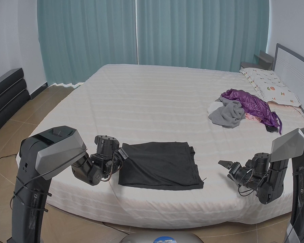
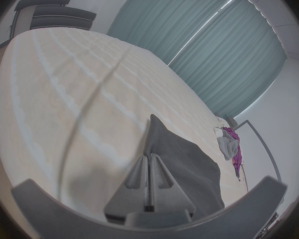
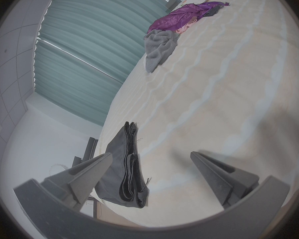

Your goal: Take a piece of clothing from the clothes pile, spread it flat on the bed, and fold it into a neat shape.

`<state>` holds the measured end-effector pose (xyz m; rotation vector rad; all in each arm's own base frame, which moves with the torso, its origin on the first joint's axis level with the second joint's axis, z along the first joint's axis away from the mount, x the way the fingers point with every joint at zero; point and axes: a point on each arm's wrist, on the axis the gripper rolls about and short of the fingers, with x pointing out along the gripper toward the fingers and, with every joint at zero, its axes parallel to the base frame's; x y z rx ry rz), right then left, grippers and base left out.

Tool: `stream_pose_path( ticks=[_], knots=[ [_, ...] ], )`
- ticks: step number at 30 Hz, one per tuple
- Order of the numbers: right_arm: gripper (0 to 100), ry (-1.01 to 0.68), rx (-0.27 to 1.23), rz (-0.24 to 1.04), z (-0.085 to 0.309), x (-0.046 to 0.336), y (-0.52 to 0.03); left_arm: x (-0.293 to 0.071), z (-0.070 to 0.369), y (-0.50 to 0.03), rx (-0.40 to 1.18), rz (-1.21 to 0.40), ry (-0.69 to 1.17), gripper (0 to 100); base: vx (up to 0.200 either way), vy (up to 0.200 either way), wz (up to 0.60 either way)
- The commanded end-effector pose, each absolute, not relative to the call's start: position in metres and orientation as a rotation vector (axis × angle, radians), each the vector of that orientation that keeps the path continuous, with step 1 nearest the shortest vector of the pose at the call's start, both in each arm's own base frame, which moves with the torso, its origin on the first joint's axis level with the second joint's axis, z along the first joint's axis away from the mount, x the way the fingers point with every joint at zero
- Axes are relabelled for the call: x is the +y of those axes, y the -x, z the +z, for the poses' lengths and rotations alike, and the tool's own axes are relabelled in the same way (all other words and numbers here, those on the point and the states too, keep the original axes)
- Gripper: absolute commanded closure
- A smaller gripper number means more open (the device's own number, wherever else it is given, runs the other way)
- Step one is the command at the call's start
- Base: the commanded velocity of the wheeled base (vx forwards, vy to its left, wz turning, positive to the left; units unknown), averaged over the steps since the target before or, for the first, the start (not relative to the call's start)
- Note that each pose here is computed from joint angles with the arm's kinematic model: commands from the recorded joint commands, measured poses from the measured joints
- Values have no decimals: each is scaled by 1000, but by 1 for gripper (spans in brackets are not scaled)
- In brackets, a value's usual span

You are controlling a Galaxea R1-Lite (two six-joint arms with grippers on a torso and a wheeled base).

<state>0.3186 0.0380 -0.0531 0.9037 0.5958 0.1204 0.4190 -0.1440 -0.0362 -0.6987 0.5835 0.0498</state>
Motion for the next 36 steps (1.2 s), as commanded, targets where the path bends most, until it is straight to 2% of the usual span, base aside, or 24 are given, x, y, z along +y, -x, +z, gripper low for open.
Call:
stream_pose_path(
  ticks=[1, 33, 36],
  knots=[
    [0, -904, 580, 128, -51, 38, -320, -144, -35, -420, 579, 49, 702, 100, 0, 200, 0],
    [0, -881, 590, 192, -52, 63, -322, -142, -32, -429, 574, 0, 732, 100, 0, 200, 0],
    [0, -879, 572, 203, -49, 66, -325, -142, -31, -429, 570, -3, 730, 100, 0, 0, 0]
  ],
)
